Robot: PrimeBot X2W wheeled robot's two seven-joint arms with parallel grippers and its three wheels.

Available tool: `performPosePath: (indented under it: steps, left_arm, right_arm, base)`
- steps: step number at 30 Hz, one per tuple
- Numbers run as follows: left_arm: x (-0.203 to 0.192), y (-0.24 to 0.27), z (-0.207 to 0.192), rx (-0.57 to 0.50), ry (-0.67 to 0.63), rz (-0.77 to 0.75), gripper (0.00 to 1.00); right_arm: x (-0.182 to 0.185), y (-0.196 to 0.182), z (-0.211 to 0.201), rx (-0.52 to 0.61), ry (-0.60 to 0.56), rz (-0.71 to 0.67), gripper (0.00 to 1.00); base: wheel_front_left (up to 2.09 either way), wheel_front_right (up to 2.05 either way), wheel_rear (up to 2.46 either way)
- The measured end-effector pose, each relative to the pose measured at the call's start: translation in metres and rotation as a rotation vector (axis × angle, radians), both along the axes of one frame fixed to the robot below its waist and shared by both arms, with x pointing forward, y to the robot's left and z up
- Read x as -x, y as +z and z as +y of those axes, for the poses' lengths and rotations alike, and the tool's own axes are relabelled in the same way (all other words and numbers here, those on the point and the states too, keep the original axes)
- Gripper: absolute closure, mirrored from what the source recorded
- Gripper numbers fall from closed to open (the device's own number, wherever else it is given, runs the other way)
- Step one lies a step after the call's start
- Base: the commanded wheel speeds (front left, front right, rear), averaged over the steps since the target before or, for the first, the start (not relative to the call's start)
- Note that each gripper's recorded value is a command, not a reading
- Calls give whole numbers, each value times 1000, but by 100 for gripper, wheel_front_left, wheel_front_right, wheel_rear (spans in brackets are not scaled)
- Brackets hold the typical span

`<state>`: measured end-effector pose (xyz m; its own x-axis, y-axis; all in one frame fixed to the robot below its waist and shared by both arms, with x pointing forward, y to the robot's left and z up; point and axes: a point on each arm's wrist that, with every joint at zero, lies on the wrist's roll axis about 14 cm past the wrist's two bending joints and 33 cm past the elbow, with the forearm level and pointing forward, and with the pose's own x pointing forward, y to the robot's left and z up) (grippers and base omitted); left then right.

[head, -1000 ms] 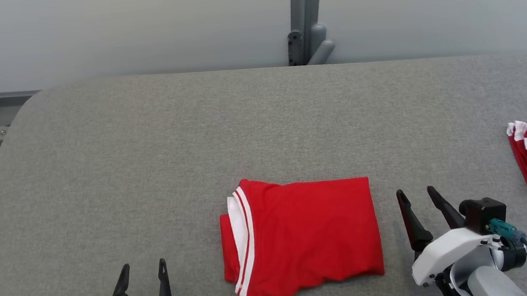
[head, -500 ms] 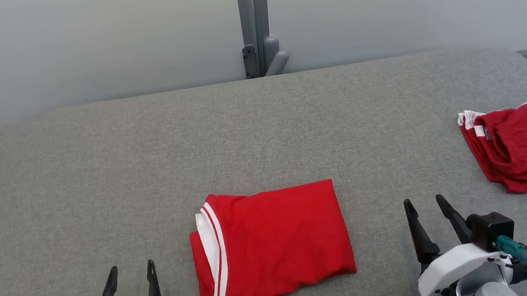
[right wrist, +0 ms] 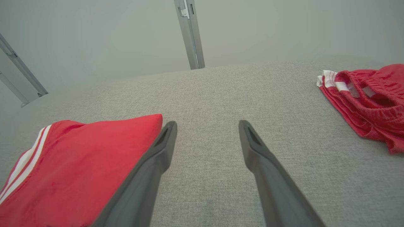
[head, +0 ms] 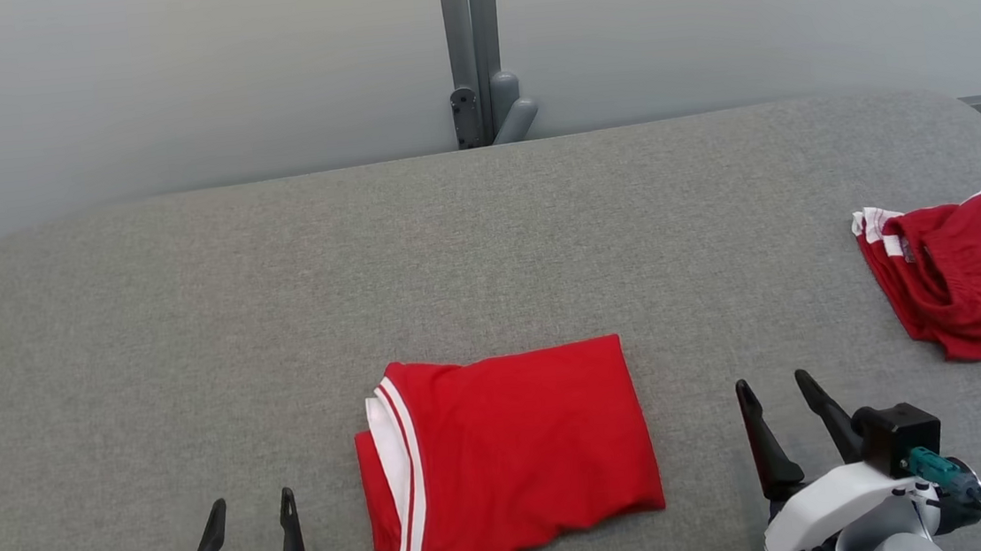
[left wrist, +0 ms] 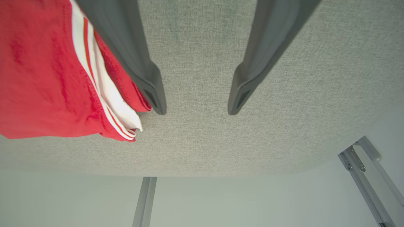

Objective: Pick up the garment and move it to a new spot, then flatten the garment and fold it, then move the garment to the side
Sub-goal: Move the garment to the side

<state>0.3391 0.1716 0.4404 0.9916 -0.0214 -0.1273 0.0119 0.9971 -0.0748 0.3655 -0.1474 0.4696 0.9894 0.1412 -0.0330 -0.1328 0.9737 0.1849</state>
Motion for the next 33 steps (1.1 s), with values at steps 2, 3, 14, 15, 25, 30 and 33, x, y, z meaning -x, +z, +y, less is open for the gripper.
performPosePath:
  steps: [2, 3, 14, 15, 25, 30, 33]
  left_arm:
    - [1, -1, 0, 1, 1, 3, 0]
    - [2, -1, 0, 1, -1, 5, 0]
    - [17, -16, 8, -2, 20, 56, 0]
    - [20, -18, 11, -6, 28, 62, 0]
    - [39, -25, 43, -19, 126, 90, 0]
    - [30, -23, 32, -8, 89, 81, 0]
    - [22, -23, 20, -4, 48, 80, 0]
  right_arm:
    - [-1, -1, 5, 0, 16, 4, 0]
    - [-2, -2, 9, -1, 26, 8, 0]
    - [-20, -36, 81, -82, 220, 150, 0]
    - [-23, -42, 83, -78, 224, 169, 0]
    - [-35, -73, 116, -84, 300, 305, 100]
    - [-43, -61, 100, -89, 253, 257, 100]
    - [-42, -56, 84, -85, 211, 238, 100]
  base:
    - [0, 0, 0]
    - [0, 0, 0]
    - [0, 0, 0]
    - [0, 0, 0]
    - [0, 0, 0]
    - [0, 0, 0]
    - [0, 0, 0]
